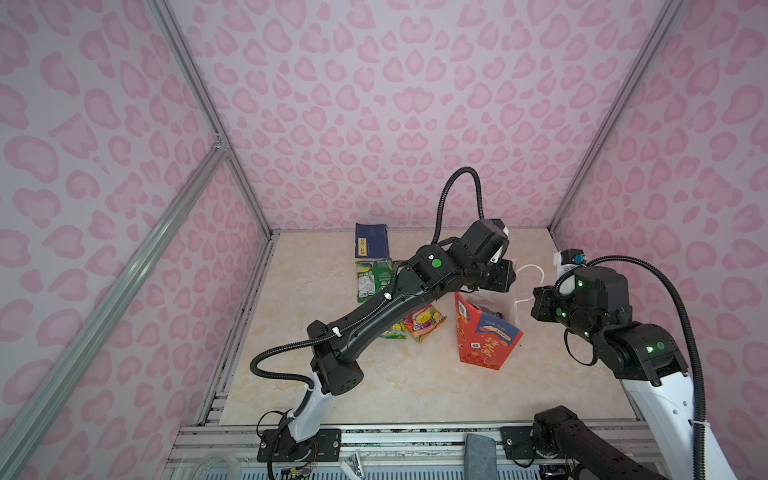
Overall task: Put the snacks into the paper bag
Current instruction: 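Open the left gripper to drop the purple packet into the bag, then withdraw the left gripper from the bag back to the snack pile, then lower the left gripper onto the green Fox's Spring Tea packet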
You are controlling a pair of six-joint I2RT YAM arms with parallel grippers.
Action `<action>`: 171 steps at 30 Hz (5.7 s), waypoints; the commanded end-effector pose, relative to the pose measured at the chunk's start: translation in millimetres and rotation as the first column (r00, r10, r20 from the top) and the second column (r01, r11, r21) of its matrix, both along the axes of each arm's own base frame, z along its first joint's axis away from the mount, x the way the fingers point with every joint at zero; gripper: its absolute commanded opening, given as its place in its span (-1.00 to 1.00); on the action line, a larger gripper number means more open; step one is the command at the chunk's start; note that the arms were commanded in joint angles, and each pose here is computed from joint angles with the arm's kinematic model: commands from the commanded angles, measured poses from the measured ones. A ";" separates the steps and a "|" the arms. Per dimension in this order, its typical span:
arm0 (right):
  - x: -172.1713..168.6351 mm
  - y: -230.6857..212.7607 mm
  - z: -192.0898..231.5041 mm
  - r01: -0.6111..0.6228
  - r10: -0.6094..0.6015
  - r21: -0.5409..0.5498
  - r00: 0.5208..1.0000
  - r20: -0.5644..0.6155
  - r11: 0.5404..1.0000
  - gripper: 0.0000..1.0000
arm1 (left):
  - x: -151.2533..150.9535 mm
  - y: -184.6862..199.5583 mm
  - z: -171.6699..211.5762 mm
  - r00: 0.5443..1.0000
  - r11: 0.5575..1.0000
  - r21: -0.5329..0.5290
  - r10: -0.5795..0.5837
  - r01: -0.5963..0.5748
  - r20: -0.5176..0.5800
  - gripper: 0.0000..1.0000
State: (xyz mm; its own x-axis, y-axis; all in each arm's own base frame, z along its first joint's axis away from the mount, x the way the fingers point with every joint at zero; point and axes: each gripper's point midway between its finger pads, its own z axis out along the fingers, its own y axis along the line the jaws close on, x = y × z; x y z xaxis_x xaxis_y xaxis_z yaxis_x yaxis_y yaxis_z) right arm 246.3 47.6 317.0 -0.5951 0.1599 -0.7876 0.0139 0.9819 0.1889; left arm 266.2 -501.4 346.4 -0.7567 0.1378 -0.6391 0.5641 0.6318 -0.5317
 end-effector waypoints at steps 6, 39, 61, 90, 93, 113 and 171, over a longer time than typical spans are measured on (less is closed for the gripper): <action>0.9 -3.7 1.9 0.024 -0.024 0.001 1.000 0.019 1.000 -1.00 | -27.8 9.4 66.4 0.993 0.983 -0.146 -0.103 0.111 0.062 0.11; 10.0 -5.6 -38.9 0.198 -0.199 -0.087 0.980 -0.005 0.976 0.29 | -33.2 245.5 52.0 0.866 0.947 -0.006 0.297 -0.322 0.403 0.95; 20.0 2.0 -52.1 0.193 -0.196 -0.085 0.980 -0.037 0.978 -0.96 | -6.0 307.2 -99.1 0.900 0.896 0.089 0.433 -0.436 0.048 0.95; 20.0 13.2 -53.1 0.132 -0.134 -0.047 0.990 -0.045 0.990 -1.00 | 67.7 348.8 -269.1 0.757 0.773 0.297 0.624 -0.560 -0.195 0.98; 19.8 13.8 -54.9 0.128 -0.130 -0.048 0.990 -0.051 0.991 -1.00 | 69.0 332.6 -284.4 0.779 0.812 0.288 0.575 -0.508 -0.248 0.89; 23.5 15.3 -56.5 0.112 -0.114 -0.042 0.992 -0.057 0.993 -1.00 | 62.9 317.7 -319.5 0.793 0.790 0.441 0.560 -0.426 -0.238 0.44; 15.0 17.7 -49.0 0.071 -0.072 -0.013 0.997 -0.038 0.997 -1.00 | 44.2 332.3 -222.1 0.829 0.801 0.372 0.544 -0.468 -0.129 0.38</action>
